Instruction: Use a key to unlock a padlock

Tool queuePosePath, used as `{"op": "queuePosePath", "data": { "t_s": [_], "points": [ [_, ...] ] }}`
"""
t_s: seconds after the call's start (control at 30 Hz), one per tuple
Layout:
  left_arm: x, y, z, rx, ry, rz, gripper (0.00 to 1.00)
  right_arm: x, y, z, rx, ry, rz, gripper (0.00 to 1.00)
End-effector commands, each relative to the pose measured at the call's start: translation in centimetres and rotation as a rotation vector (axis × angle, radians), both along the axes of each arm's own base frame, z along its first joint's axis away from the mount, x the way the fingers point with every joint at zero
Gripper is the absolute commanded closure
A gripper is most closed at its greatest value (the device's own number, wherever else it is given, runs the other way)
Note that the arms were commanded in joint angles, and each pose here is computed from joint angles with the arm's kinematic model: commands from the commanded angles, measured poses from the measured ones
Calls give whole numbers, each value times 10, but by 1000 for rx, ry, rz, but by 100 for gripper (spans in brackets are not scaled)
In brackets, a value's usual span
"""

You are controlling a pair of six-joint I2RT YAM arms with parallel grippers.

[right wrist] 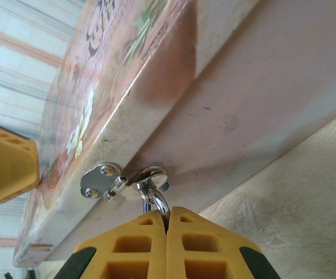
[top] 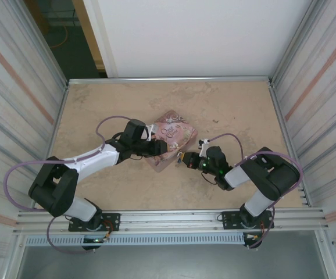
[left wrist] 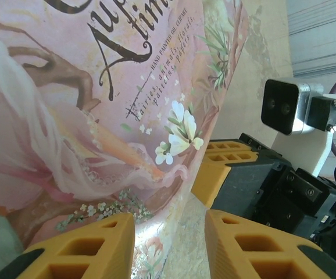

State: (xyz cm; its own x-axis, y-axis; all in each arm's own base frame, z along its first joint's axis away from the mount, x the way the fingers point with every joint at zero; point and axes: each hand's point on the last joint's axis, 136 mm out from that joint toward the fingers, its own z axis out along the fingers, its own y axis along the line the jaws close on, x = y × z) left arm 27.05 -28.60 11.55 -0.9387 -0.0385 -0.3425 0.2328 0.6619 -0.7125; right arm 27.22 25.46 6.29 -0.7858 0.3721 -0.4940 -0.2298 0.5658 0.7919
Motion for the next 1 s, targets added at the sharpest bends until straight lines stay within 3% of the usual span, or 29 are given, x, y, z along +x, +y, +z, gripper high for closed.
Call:
{"op": "queuePosePath", "data": {
  "t_s": [0.0,0.97],
  "points": [
    [-43,22,-61,152,218,-12,62,23,4,37,90,-84,-60,100],
    [-42,20,-51,135,201,-14,62,51,0,50,119,-75,-156,100]
  ]
}}
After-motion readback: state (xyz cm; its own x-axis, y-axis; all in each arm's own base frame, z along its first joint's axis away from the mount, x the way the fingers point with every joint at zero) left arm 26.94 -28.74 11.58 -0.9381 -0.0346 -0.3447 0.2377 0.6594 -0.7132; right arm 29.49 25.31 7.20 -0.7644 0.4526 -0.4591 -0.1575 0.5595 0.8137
